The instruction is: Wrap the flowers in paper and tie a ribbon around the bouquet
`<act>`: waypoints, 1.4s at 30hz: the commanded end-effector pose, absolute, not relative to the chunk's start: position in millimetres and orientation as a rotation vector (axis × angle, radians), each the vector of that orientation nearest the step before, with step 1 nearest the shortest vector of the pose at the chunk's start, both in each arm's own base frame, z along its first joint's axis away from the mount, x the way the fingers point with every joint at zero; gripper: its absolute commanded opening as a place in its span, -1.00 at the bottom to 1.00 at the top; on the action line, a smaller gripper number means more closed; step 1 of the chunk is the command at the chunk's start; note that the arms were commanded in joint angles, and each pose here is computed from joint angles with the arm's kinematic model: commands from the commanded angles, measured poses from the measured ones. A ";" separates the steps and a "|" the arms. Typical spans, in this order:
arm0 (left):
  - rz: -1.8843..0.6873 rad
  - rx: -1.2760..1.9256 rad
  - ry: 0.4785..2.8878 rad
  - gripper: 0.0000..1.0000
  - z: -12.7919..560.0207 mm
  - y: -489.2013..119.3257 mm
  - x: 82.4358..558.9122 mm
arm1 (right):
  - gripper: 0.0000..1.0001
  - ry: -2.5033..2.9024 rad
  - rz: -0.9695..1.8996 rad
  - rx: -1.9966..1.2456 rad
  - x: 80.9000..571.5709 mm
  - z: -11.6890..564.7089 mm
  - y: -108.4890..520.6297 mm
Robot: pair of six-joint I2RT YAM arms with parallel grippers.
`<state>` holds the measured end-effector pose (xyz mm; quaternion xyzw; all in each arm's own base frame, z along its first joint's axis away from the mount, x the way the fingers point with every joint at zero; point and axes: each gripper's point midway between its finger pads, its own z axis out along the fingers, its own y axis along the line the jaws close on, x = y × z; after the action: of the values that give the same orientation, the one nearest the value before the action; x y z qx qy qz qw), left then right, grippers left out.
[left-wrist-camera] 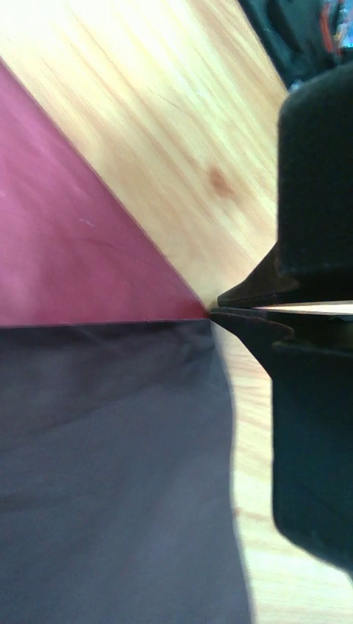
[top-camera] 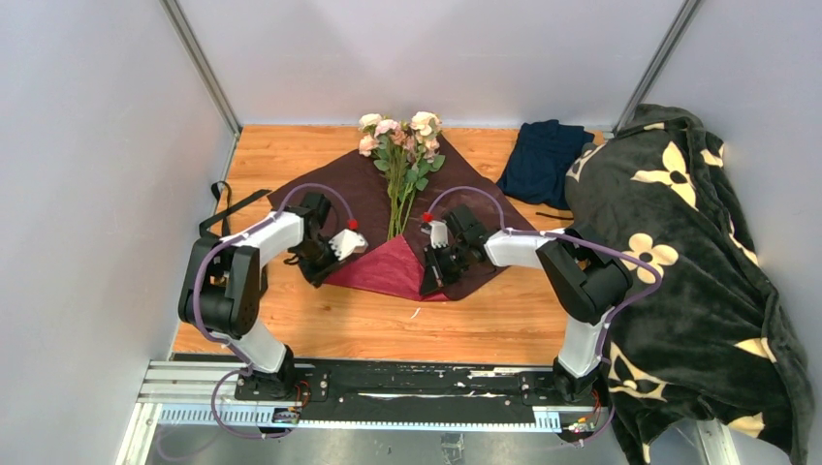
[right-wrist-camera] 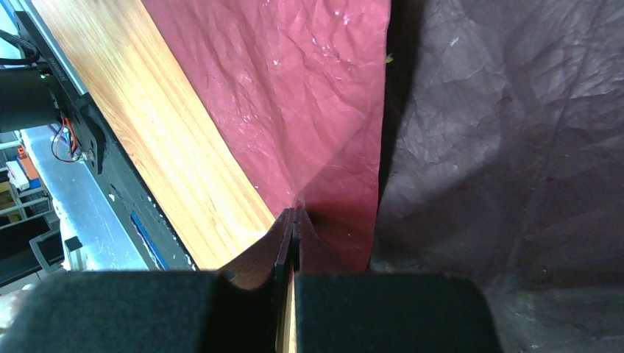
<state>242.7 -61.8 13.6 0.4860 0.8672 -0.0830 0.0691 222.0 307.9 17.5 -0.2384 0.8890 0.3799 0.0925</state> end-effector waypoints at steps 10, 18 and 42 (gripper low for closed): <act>-0.676 1.357 2.521 0.25 70.0 -119.2 262.2 | -1.00 2.920 0.780 -0.745 197.2 -33.6 244.4; -0.553 1.371 2.595 0.36 15.1 -118.6 261.5 | -1.00 2.923 0.753 -0.766 200.6 -30.7 240.6; -0.817 1.275 2.805 -1.00 -2.2 -137.3 206.5 | -0.25 2.480 0.574 0.031 225.0 94.5 182.0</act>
<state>218.7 -139.2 13.5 0.4088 0.8774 -0.2507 0.0112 221.3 206.5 76.9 -0.1505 0.9425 0.2195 0.2023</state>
